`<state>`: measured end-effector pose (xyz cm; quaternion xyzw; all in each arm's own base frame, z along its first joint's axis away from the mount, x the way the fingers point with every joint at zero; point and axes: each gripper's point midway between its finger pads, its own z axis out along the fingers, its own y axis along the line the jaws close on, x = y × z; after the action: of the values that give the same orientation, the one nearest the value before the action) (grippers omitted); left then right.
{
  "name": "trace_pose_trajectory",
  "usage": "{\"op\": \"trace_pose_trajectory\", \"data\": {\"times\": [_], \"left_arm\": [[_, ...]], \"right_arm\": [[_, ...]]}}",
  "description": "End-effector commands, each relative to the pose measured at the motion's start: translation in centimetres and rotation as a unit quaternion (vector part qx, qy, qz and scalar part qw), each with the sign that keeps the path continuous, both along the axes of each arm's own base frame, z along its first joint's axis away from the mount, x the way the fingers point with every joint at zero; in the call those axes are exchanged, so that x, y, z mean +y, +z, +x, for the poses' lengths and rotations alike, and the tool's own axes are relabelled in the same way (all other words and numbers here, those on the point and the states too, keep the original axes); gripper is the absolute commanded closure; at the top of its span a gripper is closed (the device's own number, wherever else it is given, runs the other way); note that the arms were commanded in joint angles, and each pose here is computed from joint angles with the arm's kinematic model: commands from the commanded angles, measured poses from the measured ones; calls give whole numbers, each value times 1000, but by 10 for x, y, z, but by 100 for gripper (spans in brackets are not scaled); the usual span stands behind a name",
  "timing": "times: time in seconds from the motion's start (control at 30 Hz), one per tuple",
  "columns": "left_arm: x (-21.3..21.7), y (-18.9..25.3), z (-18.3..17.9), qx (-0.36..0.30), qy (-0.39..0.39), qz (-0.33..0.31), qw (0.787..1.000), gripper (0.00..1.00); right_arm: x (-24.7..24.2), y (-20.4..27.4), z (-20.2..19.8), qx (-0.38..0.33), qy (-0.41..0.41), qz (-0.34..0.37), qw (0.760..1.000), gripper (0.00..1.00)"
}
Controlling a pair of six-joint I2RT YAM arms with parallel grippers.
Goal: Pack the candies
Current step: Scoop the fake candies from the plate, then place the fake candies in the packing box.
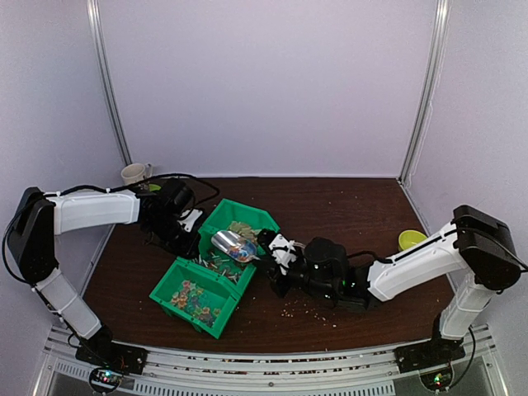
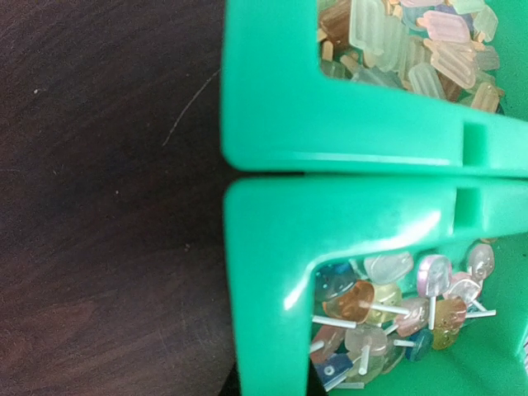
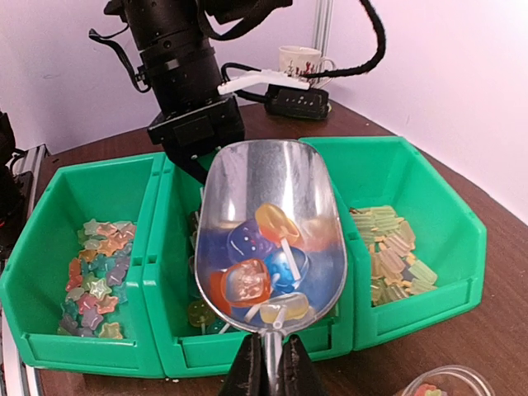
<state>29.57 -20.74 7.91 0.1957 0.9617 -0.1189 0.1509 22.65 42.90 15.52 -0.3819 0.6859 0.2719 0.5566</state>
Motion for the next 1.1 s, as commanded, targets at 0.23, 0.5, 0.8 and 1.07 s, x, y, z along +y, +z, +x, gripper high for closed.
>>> {"op": "trace_pose_trajectory", "data": {"times": [0.23,0.5,0.8,1.07], "left_arm": [[-21,54,27,-70,4,-73,995,100],[-18,59,28,-74,7,-72,995,100],[-18,57,28,-70,6,-71,995,100],[-18,59,28,-72,6,-72,995,100]], "right_arm": [[-76,45,25,-26,-104,-32,994,100],[-134,26,26,30,-166,-110,980,100],[-162,19,14,81,-184,-184,962,100],[-169,6,10,111,-185,-259,942,100]]}}
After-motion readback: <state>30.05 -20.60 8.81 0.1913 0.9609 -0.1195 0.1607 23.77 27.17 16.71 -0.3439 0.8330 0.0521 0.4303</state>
